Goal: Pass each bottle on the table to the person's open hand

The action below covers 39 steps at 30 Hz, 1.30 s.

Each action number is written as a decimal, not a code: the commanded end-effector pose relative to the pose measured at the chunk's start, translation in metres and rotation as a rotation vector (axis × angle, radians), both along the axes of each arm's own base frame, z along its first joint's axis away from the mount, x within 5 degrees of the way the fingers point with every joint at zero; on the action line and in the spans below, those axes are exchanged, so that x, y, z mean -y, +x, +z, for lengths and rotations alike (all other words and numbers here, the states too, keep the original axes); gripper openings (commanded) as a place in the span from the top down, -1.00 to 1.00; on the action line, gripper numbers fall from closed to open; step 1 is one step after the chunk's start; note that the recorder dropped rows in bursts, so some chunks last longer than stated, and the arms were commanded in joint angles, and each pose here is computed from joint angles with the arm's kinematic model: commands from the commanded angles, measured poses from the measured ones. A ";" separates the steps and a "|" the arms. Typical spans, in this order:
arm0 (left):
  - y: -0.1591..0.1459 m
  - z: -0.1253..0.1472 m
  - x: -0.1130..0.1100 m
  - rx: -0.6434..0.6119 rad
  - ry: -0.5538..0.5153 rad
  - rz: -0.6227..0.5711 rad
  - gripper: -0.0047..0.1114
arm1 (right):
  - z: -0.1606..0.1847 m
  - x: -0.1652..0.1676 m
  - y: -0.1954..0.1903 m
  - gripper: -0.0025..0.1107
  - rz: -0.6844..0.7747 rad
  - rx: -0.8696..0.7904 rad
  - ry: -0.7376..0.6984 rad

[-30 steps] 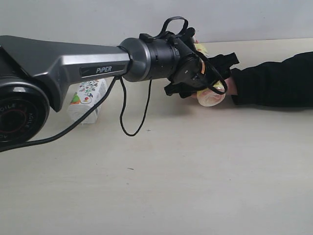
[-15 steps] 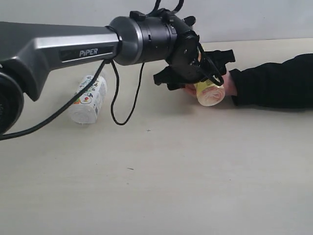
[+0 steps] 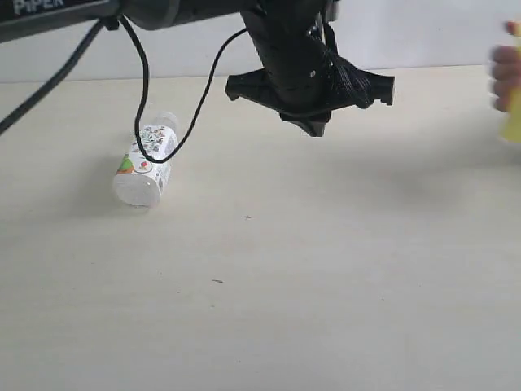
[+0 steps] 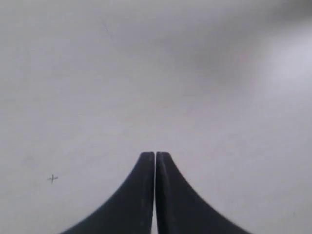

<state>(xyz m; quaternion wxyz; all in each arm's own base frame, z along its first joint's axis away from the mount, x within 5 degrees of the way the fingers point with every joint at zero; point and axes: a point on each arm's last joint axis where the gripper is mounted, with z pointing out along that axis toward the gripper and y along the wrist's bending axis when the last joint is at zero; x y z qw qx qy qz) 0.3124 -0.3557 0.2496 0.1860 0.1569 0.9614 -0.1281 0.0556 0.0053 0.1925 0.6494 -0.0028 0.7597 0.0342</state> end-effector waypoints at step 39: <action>-0.017 -0.007 -0.195 0.167 0.532 0.146 0.92 | -0.001 0.000 0.000 0.96 0.002 0.005 0.000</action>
